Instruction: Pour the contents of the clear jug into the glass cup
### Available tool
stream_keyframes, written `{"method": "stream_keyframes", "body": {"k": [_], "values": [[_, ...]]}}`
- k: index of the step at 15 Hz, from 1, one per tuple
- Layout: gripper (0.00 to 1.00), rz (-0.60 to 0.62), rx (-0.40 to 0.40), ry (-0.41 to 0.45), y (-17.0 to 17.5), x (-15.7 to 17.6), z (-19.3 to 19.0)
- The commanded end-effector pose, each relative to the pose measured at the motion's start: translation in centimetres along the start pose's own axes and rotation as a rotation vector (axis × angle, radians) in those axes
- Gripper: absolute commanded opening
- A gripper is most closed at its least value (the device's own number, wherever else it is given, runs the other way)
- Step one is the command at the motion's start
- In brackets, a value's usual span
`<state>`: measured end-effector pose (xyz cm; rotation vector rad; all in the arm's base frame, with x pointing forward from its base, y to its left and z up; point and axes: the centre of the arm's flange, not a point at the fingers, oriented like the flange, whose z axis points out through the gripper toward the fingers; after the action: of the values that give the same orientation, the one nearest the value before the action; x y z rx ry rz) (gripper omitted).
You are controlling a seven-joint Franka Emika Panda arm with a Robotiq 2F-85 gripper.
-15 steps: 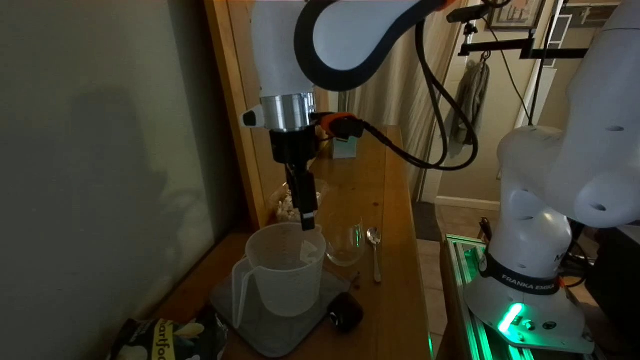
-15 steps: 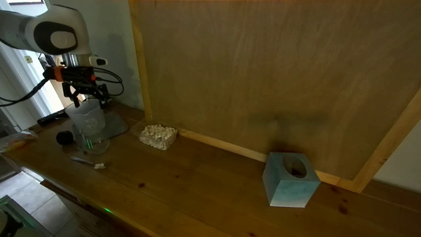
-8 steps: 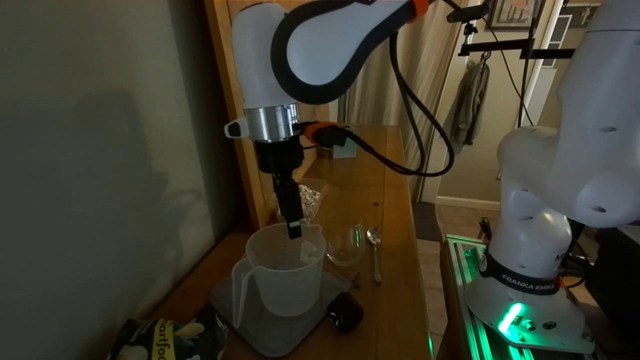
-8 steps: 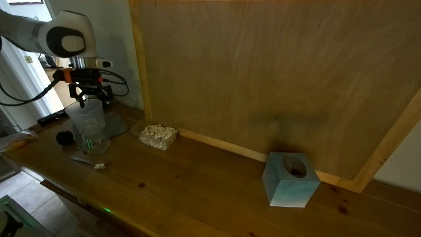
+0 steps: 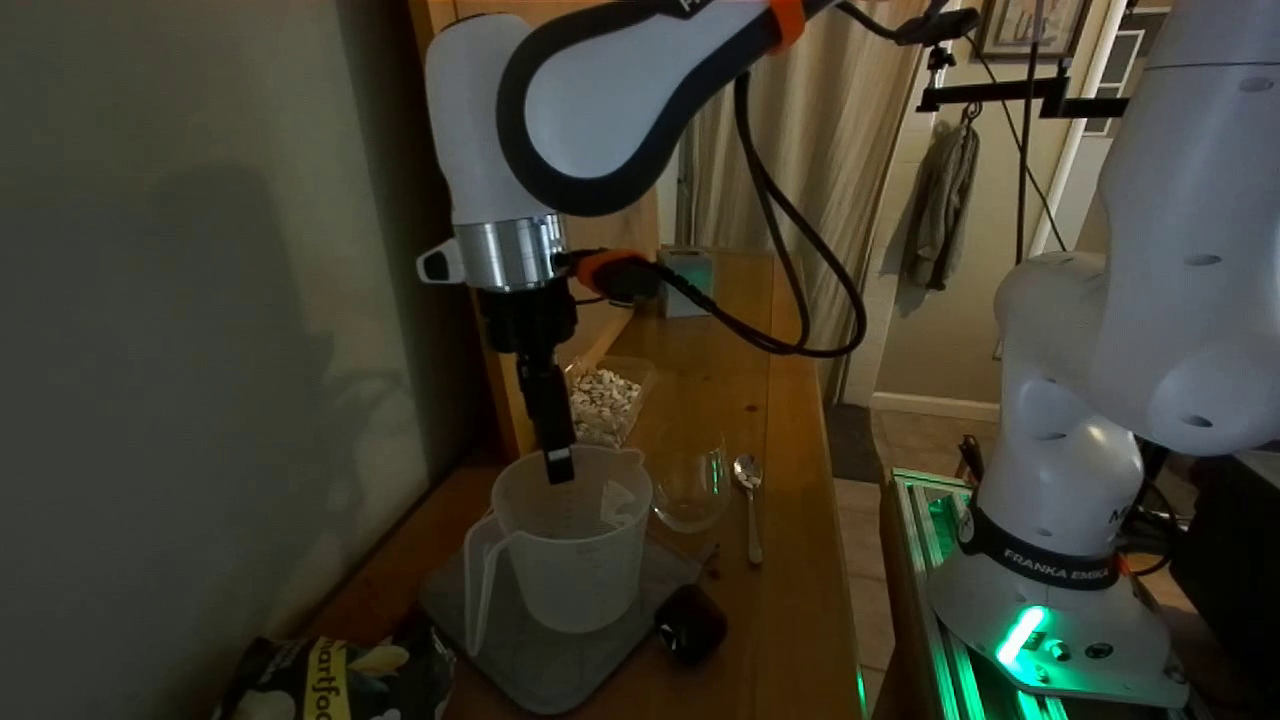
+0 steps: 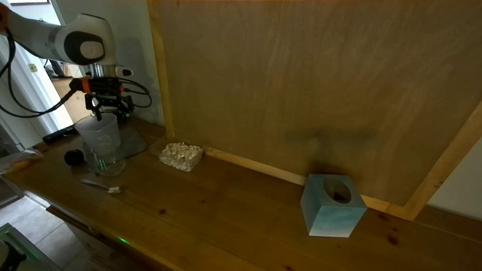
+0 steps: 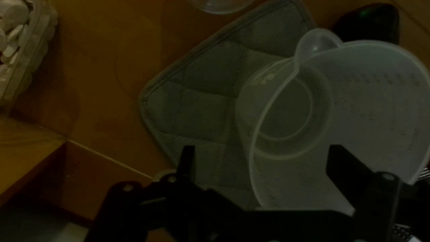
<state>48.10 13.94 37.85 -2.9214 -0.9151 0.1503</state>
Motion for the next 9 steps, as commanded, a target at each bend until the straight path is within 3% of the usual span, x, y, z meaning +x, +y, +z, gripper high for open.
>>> {"method": "stream_keyframes", "body": {"k": [1, 9], "values": [[1.0, -0.001, 0.0, 0.0, 0.0, 0.1, 0.0], [1.0, -0.057, -0.001, 0.058, 1.1, -0.5, 1.1]]}}
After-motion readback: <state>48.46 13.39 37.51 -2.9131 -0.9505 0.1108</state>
